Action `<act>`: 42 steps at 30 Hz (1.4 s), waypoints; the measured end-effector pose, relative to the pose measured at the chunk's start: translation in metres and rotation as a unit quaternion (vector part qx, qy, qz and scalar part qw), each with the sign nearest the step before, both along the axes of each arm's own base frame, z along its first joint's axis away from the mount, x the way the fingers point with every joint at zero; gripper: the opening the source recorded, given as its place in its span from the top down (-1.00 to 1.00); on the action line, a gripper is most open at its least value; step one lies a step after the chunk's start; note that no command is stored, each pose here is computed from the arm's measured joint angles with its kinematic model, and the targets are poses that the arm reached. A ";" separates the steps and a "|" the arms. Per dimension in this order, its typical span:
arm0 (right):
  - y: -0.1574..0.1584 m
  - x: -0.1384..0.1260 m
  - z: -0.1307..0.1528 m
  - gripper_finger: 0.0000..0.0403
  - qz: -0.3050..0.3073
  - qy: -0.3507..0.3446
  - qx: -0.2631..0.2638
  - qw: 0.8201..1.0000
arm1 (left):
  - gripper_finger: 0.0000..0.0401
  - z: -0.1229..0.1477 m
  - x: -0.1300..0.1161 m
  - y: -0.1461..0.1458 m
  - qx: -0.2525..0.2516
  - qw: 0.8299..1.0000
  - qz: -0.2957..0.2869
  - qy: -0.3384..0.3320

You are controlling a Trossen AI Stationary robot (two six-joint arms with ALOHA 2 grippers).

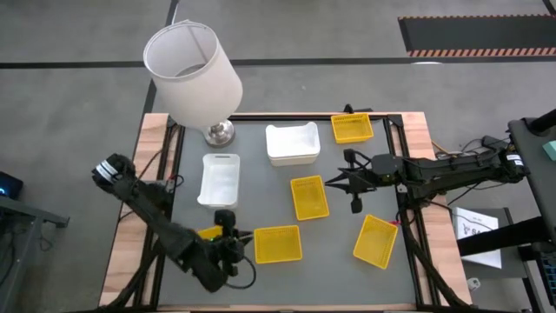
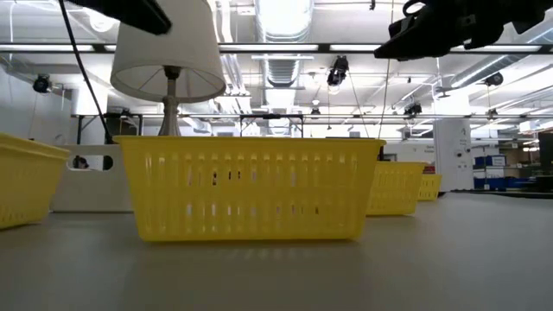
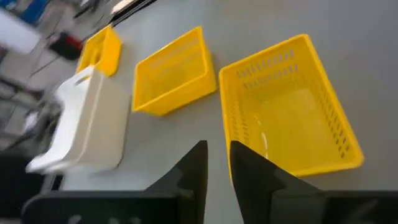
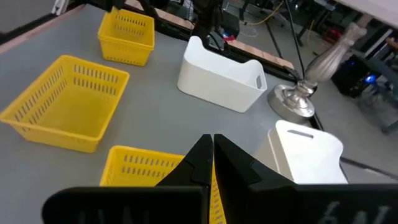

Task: Stack baskets by color
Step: Stack the yellow basket on the other yellow basket

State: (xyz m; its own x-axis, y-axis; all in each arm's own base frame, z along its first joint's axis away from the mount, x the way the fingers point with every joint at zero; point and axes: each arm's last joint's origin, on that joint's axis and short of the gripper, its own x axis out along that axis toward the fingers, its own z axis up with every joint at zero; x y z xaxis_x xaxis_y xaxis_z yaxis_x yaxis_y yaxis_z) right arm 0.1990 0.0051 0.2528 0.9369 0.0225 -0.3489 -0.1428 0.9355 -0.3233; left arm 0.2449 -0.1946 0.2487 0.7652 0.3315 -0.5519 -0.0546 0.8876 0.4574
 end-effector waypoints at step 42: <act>-0.009 0.082 -0.023 0.91 0.124 0.416 -0.140 0.890 | 0.87 0.018 -0.016 0.130 0.122 0.970 -0.065 -0.201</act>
State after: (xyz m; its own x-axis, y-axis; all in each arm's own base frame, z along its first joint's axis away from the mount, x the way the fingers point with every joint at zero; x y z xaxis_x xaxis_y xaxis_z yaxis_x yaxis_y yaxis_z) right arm 0.2809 -0.0039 0.2300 0.3310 -0.0048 -0.9436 -0.6322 0.7413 -0.2255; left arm 0.2292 -0.0642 0.2665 0.9465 0.3004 -0.1180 -0.1663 0.7672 0.6195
